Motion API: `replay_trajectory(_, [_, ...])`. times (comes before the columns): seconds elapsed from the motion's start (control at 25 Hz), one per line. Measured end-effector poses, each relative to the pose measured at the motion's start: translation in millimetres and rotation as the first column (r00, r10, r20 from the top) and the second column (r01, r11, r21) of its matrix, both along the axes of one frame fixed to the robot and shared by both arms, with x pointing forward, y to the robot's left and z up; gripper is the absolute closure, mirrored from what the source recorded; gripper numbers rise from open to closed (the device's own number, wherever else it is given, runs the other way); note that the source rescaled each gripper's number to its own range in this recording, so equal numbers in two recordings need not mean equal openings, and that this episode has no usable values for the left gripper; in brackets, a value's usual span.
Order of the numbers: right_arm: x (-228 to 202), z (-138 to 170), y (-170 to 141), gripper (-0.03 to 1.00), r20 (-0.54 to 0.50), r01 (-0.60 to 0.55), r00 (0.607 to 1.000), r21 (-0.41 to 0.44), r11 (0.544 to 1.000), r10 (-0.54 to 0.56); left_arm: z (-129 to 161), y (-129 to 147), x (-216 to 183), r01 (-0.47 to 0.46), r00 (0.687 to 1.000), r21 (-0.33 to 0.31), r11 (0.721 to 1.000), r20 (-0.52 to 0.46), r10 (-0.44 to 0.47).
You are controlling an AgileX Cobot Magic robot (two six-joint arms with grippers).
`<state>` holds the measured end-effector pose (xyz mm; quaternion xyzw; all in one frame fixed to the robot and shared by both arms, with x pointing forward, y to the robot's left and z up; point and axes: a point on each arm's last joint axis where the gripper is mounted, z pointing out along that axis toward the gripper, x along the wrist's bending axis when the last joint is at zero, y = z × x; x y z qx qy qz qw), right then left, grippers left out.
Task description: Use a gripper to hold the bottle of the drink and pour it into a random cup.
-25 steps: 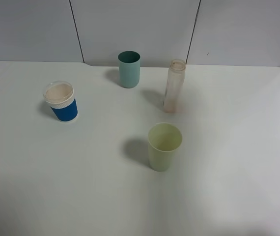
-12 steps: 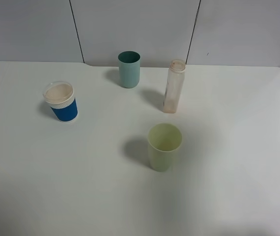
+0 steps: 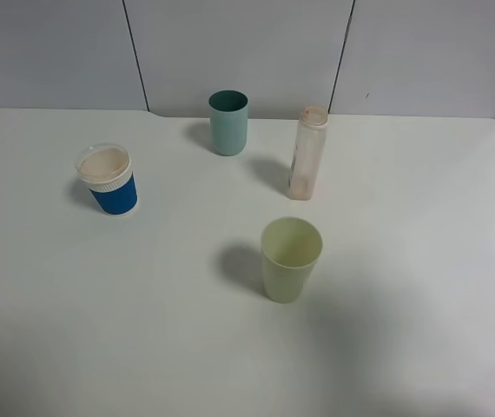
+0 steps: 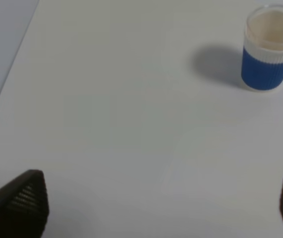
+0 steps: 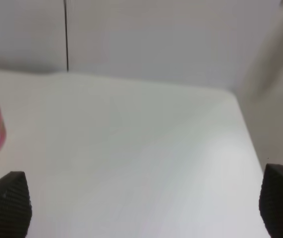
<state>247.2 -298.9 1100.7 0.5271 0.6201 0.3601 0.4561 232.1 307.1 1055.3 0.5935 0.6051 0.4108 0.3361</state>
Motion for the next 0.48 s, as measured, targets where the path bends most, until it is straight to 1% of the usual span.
replay_trajectory(0.16, [-15.5,-7.5,0.2,0.10,-0.023,0.011,1.000,0.017,1.000,-0.010,0.0,0.0,0.0,0.000,1.000,0.000,1.000,0.000,0.000])
replay_trajectory(0.24, [-20.9,-10.4,0.8,0.10,-0.032,0.014,0.999,0.039,0.999,-0.013,0.0,0.0,0.0,0.000,1.000,0.000,1.000,0.000,0.000])
replay_trajectory(0.48, [-27.7,-17.3,1.0,0.10,-0.087,0.027,0.996,0.064,0.998,-0.022,0.0,0.0,0.0,0.000,1.000,0.000,1.000,0.000,0.000])
